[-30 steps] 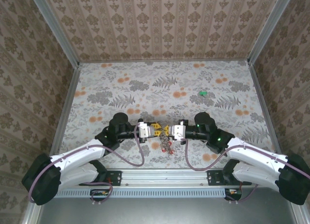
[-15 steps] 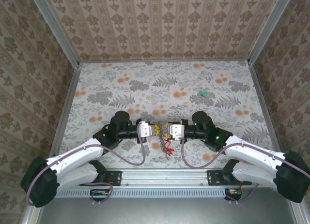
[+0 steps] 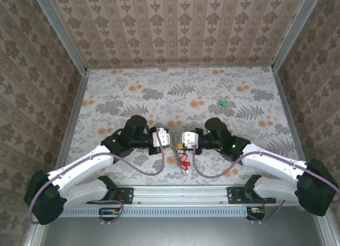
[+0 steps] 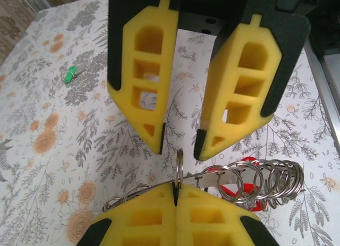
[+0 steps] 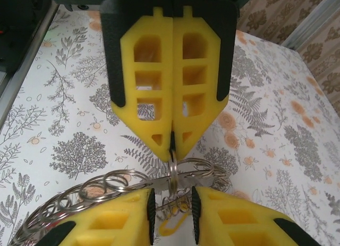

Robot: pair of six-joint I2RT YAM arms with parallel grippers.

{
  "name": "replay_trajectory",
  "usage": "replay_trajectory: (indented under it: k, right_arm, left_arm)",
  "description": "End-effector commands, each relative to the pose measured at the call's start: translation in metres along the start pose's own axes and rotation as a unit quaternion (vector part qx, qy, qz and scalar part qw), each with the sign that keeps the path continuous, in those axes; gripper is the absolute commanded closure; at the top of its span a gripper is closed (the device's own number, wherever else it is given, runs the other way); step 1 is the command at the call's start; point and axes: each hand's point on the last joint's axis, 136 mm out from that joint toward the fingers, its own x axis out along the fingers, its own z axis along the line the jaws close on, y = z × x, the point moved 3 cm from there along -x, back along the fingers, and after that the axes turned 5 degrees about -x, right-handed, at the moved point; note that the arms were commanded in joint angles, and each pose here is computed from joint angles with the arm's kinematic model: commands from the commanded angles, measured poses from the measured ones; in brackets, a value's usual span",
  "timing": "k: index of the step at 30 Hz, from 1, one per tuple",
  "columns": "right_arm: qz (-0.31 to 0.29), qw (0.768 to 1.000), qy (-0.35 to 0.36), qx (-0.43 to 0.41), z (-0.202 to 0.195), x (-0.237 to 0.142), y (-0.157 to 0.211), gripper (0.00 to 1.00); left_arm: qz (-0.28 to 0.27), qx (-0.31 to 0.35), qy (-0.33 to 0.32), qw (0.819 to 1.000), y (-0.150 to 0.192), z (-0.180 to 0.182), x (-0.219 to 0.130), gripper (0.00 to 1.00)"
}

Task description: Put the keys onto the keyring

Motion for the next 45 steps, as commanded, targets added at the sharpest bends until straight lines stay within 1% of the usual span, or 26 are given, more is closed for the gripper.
replay_trajectory:
  k: [1, 4, 6, 7, 9, 14, 15, 17, 19, 20, 21, 22, 24, 27, 30, 36, 38, 39, 45]
  right_arm:
    - [-0.024, 1.000, 0.001, 0.002, -0.005, 0.003, -0.012, 0.77]
    - [-0.026, 1.000, -0.007, 0.001, -0.004, 0.005, -0.014, 0.85]
    - [-0.022, 1.000, -0.012, 0.001, -0.003, 0.007, -0.012, 0.94]
    - [-0.021, 1.000, -0.014, 0.003, -0.002, 0.009, -0.011, 0.95]
    - [-0.024, 1.000, -0.018, 0.007, 0.000, 0.010, -0.010, 0.95]
    - [-0.041, 0.999, -0.029, 0.020, 0.004, 0.012, -0.012, 0.89]
    - [-0.042, 0.998, -0.033, 0.023, 0.004, 0.013, -0.013, 0.90]
    - [-0.045, 0.998, -0.041, 0.029, 0.006, 0.014, -0.012, 1.00]
    - [-0.055, 0.997, -0.036, 0.041, 0.004, 0.013, -0.014, 1.00]
    - [-0.065, 0.996, -0.029, 0.049, 0.001, 0.012, -0.015, 1.00]
    - [-0.083, 0.994, -0.018, 0.063, -0.002, 0.010, -0.018, 1.00]
    - [-0.102, 0.992, -0.008, 0.077, -0.007, 0.006, -0.020, 1.00]
    - [-0.133, 0.986, 0.004, 0.096, -0.013, 0.001, -0.024, 1.00]
    - [-0.162, 0.981, 0.013, 0.109, -0.017, -0.004, -0.027, 1.00]
    - [-0.171, 0.978, 0.008, 0.118, -0.016, -0.007, -0.025, 1.00]
    - [-0.181, 0.976, -0.011, 0.124, -0.012, -0.008, -0.025, 1.00]
    - [-0.178, 0.976, -0.012, 0.124, -0.011, -0.007, -0.023, 1.00]
    - [-0.178, 0.976, -0.013, 0.124, -0.011, -0.007, -0.022, 1.00]
    - [-0.175, 0.976, -0.017, 0.124, -0.009, -0.005, -0.020, 1.00]
  left_arm:
    - [-0.009, 0.011, 0.019, 1.000, -0.011, -0.003, -0.002, 1.00]
    - [-0.001, 0.003, 0.016, 1.000, -0.010, 0.000, 0.001, 1.00]
    - [0.002, -0.002, 0.014, 1.000, -0.010, 0.002, 0.002, 1.00]
    - [0.002, -0.004, 0.013, 1.000, -0.010, 0.003, 0.002, 1.00]
    - [-0.005, -0.001, 0.015, 1.000, -0.013, 0.002, 0.002, 1.00]
    - [-0.033, 0.013, 0.014, 0.999, -0.015, -0.002, -0.001, 1.00]
    - [-0.035, 0.014, 0.013, 0.999, -0.016, -0.002, -0.001, 1.00]
    - [-0.039, 0.015, 0.012, 0.999, -0.017, -0.002, -0.002, 1.00]
    - [-0.045, 0.018, 0.010, 0.999, -0.017, -0.003, -0.004, 1.00]
    - [-0.048, 0.020, 0.009, 0.999, -0.017, -0.003, -0.004, 0.96]
    - [-0.053, 0.022, 0.004, 0.998, -0.017, -0.003, -0.005, 0.87]
    - [-0.058, 0.025, -0.001, 0.998, -0.016, -0.004, -0.006, 0.81]
    - [-0.067, 0.027, -0.013, 0.997, -0.012, -0.004, -0.007, 0.76]
    - [-0.077, 0.020, -0.030, 0.996, -0.005, -0.002, -0.009, 0.73]
    - [-0.082, 0.013, -0.033, 0.996, 0.000, -0.002, -0.009, 0.74]
    - [-0.085, 0.011, -0.034, 0.996, -0.003, 0.001, -0.007, 0.76]
    - [-0.095, 0.014, -0.029, 0.995, -0.007, 0.000, -0.007, 0.86]
    - [-0.099, 0.017, -0.022, 0.995, -0.009, -0.001, -0.007, 0.88]
    - [-0.105, 0.021, -0.010, 0.994, -0.012, -0.003, -0.006, 0.86]
